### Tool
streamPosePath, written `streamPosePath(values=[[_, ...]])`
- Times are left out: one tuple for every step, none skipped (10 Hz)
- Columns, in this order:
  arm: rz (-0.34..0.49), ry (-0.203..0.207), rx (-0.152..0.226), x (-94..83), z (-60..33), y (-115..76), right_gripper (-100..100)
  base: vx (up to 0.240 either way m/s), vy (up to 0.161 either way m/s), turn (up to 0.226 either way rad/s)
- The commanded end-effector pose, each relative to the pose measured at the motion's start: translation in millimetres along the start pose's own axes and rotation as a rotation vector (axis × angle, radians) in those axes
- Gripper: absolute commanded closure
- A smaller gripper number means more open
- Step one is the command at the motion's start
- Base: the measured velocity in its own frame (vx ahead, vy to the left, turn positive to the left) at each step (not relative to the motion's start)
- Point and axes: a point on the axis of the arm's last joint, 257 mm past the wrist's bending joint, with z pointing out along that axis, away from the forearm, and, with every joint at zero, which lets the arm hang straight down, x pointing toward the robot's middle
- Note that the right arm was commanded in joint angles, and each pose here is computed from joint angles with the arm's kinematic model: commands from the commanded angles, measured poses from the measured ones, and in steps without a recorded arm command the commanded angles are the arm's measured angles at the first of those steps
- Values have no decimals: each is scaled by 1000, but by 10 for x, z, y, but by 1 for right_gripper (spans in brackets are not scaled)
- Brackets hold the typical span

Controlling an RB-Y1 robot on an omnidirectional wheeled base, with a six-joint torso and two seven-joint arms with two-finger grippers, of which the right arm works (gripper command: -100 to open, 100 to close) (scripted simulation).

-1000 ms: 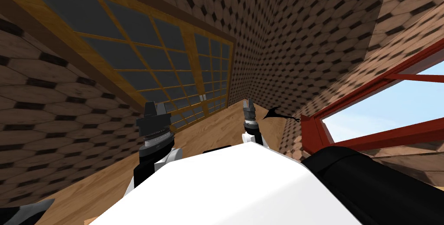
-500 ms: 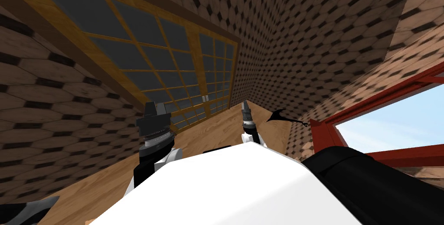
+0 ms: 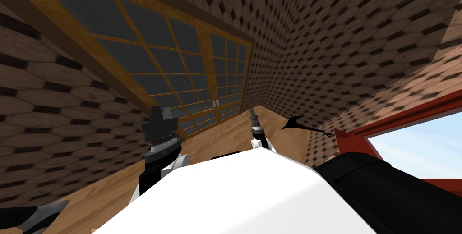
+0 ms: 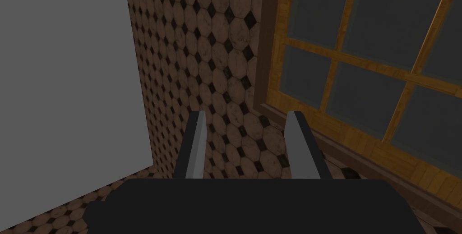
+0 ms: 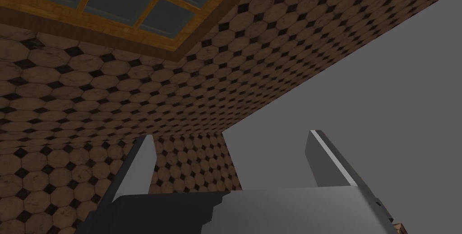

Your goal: Pull the door open

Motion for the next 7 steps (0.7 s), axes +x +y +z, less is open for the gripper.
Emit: streamPosePath(values=[[-44,21,18,76,-33,-139,-100,104,53,67],[-70,33,27,113,-57,-218,-100,107,58,65],[-96,47,40,154,-89,-309,-100,105,50,68],[-122,60,49,190,-116,-390,-100,110,49,59],[-149,72,57,222,-139,-464,-100,104,47,67],[-176,87,68,259,-173,-553,-100,99,42,74],[-203,102,80,298,-213,-649,-100,103,41,66]])
